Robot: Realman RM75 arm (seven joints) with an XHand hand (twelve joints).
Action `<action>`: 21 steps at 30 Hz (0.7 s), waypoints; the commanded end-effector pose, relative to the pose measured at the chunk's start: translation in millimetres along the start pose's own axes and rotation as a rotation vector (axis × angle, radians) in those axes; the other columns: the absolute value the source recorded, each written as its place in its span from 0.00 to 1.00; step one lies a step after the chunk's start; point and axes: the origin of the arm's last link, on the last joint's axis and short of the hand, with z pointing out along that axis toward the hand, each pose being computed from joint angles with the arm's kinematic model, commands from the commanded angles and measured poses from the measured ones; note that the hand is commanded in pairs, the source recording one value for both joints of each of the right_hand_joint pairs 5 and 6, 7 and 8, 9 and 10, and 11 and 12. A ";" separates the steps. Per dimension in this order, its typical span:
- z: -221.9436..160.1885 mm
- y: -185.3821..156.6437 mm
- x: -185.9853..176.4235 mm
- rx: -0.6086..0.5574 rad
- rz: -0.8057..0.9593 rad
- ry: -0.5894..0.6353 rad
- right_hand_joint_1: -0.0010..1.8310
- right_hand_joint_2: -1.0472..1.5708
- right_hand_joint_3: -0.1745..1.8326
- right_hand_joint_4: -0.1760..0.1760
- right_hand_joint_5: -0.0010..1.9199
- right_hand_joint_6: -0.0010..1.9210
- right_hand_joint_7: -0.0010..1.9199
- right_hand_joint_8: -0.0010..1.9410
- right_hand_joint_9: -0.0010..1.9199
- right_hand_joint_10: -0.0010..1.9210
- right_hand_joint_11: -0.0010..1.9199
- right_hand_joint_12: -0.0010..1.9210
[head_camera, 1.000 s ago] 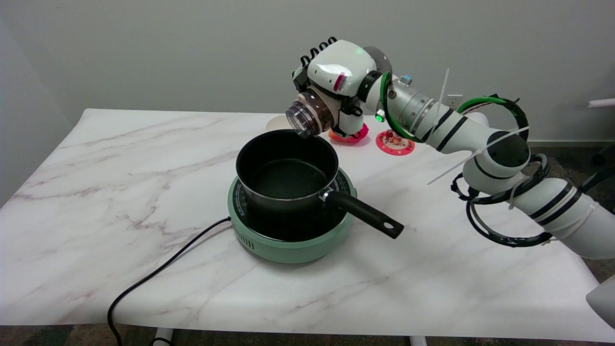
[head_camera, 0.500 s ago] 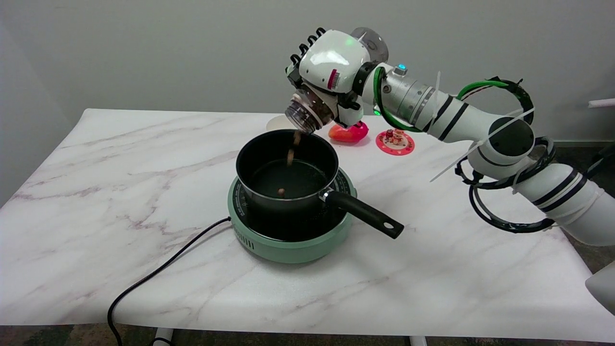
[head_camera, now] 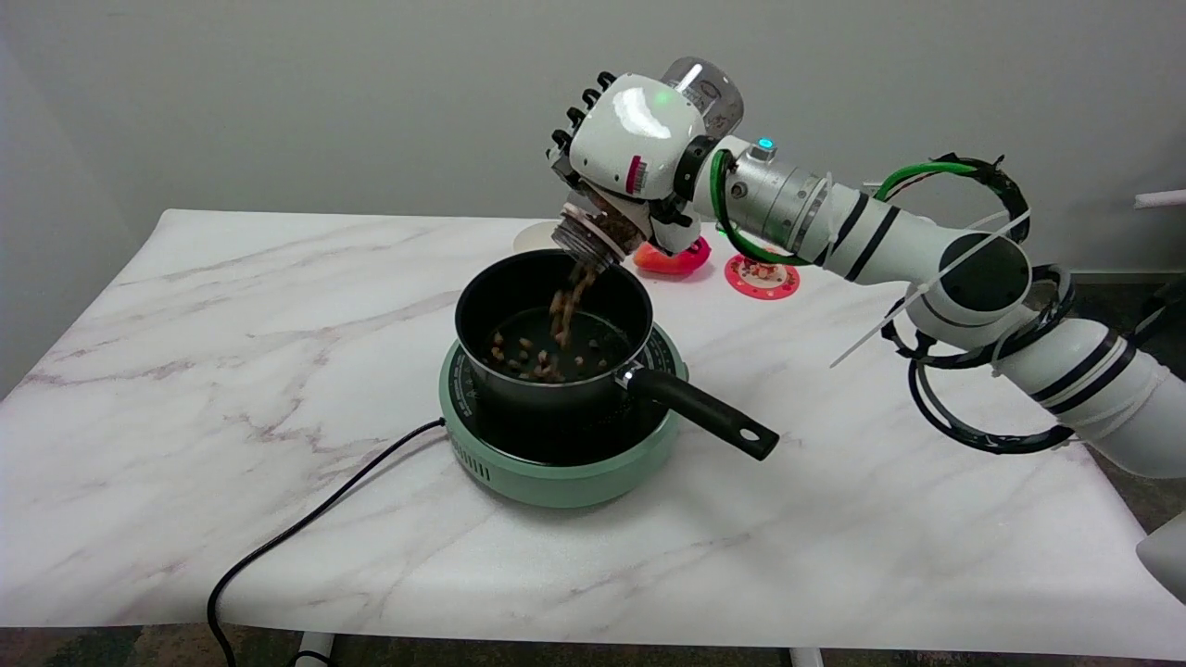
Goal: Pour the contents of the bottle into the soup pot.
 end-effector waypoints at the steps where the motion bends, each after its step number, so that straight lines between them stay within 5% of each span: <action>1: -1.7 -9.2 -4.6 -0.003 -0.003 -0.009 0.87 0.51 0.71 0.50 0.88 0.88 0.81 0.80 0.69 0.69 0.59 0.59; 21: -7.9 -3.5 -7.0 -0.002 -0.033 -0.027 0.87 0.52 0.70 0.50 0.88 0.88 0.81 0.80 0.69 0.69 0.59 0.59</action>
